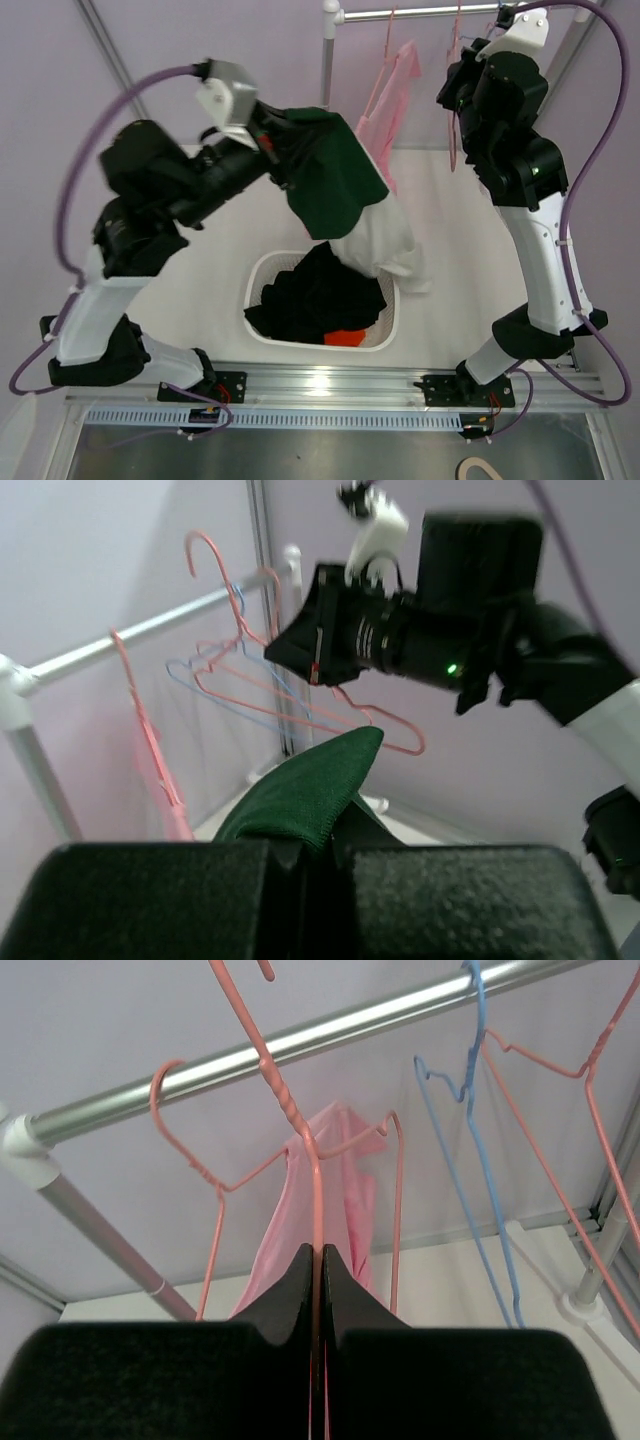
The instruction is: Remove the t-shirt from the hanger
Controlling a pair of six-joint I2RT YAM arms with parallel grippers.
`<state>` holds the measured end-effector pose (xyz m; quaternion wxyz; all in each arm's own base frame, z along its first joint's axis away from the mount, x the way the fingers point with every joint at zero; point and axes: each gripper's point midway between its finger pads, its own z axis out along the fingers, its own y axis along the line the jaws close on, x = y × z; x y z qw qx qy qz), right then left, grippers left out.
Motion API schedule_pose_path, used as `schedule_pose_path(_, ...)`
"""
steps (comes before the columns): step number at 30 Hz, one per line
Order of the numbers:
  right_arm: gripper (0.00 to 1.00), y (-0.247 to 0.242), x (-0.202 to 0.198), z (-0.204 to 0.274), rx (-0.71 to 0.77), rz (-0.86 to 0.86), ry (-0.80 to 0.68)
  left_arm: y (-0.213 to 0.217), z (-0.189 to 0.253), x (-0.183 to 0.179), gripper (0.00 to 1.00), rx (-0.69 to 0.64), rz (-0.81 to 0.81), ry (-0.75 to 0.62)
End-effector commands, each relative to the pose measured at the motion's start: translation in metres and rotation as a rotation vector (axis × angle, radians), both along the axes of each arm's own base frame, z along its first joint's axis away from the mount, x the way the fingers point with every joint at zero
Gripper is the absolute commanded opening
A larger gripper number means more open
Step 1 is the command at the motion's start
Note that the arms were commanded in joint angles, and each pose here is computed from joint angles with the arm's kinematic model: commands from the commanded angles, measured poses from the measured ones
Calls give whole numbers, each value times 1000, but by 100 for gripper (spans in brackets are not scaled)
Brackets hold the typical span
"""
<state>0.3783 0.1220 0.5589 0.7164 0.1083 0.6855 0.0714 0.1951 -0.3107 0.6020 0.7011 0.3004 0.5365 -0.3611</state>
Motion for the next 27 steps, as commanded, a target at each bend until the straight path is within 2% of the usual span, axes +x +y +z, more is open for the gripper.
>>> schedule_pose_path(1, 0, -13, 1, 44, 61, 24, -140, 49, 44, -24, 1, -83, 24, -57)
schedule_pose_path(5, 0, -17, 32, 33, 67, 22, -119, 71, 56, -37, 1, -120, 23, -74)
schedule_pose_path(12, 0, -25, 74, 12, 79, 29, -88, 93, 54, -25, 1, -111, 144, -85)
schedule_pose_path(15, 0, -25, 84, 1, 80, 27, -66, 74, 22, -4, 1, -46, 184, -52)
schedule_pose_path(20, 0, -22, 91, -16, 78, 31, -25, 68, 7, 9, 1, -36, 196, -24)
schedule_pose_path(26, 0, -22, 79, -28, 97, 41, -8, 60, -37, 34, 1, 21, 240, 41)
schedule_pose_path(27, 0, -19, 81, -44, 89, 41, 26, 60, -42, 36, 1, 18, 246, 59)
